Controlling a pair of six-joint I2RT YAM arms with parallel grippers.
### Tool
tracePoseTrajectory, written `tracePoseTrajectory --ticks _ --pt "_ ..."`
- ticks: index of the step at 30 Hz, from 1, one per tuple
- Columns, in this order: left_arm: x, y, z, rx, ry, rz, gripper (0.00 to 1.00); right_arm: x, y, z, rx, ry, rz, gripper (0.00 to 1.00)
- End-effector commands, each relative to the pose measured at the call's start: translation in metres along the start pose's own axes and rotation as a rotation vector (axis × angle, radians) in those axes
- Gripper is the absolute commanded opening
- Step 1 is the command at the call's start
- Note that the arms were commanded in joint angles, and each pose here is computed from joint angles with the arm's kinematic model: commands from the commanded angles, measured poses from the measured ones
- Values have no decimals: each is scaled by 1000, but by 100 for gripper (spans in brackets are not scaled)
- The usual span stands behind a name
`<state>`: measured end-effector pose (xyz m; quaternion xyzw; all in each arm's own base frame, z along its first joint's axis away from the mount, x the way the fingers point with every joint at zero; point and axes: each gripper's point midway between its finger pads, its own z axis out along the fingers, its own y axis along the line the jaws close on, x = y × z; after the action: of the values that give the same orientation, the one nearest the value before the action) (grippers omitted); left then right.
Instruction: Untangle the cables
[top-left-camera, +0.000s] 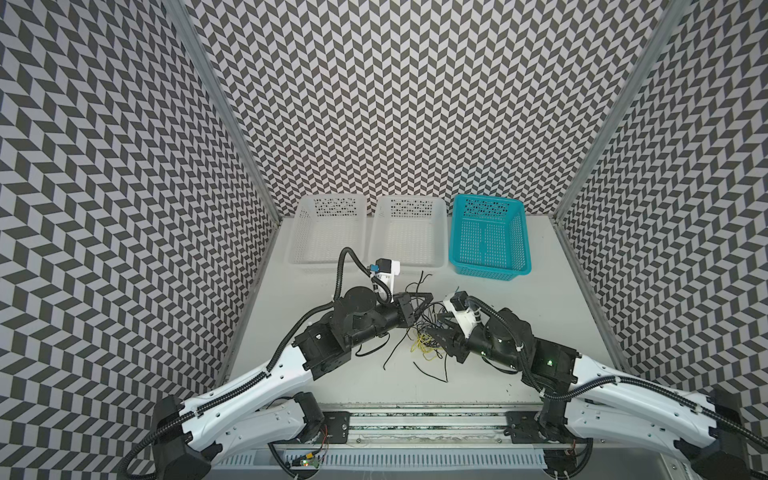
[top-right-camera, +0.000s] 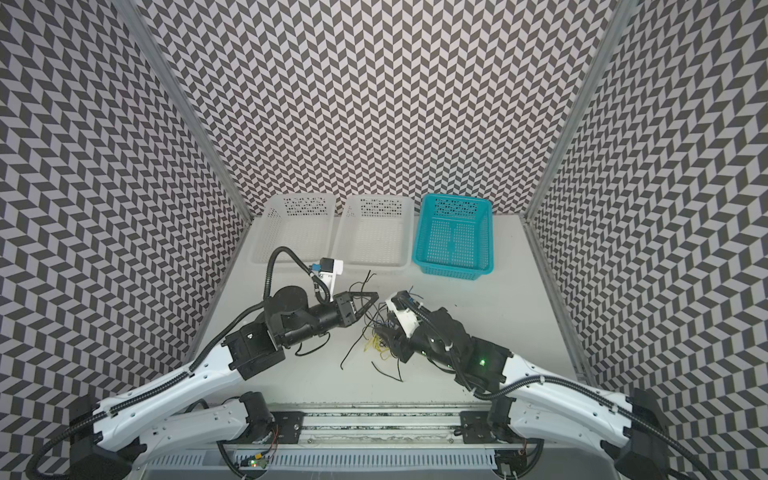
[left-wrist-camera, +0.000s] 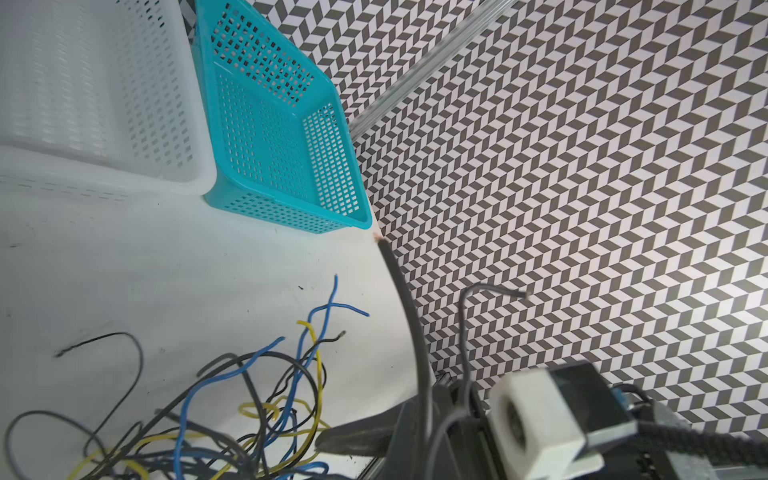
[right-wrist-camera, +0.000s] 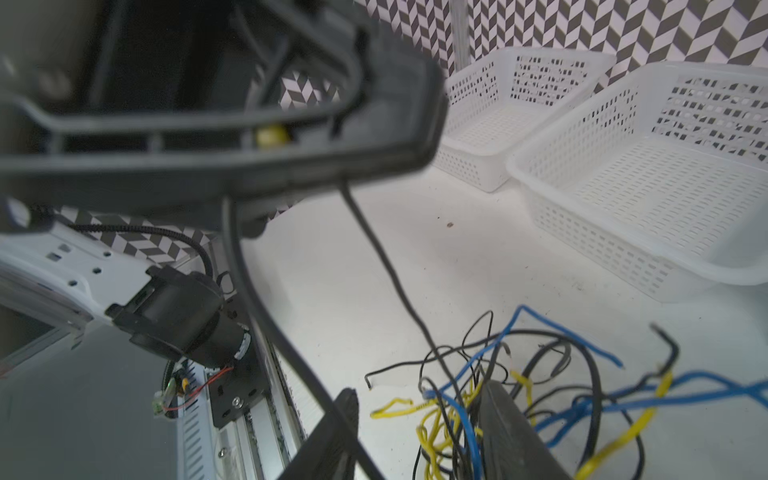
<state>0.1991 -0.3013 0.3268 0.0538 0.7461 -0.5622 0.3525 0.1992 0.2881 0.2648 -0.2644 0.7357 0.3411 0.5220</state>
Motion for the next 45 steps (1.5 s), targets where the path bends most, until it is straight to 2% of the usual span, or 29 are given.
tracePoseTrajectory --ticks 1,5,11,14,17,19,20,21,24,37,45 --pt "-3 -6 -1 9 5 -1 0 -8 -13 0 81 -46 -54 41" --pt "-2 -6 -2 10 6 0 0 -5 -12 1 64 -84 -67 28" --pt "-2 -7 -2 11 7 3 0 10 -6 8 23 -7 -42 1" --pt "0 1 -2 -16 8 5 0 6 -4 5 15 -24 -32 0" --pt "4 13 -3 -62 14 6 16 -6 -2 -1 11 -53 -25 0" --pt "10 25 -4 -100 26 4 42 -16 -2 -5 16 -79 -25 0" --pt "14 31 -5 -118 33 1 58 -21 -2 -5 22 -88 -24 0" --pt "17 37 -6 -137 41 -2 68 -27 -1 -7 26 -99 -28 0" --pt "26 50 -9 -166 54 -10 82 -44 -1 -12 39 -119 -20 0" --pt "68 77 -4 -118 136 -29 81 -113 10 -27 60 -170 21 0" --pt "82 86 6 -101 180 -9 76 -135 26 -38 -22 -203 54 0"
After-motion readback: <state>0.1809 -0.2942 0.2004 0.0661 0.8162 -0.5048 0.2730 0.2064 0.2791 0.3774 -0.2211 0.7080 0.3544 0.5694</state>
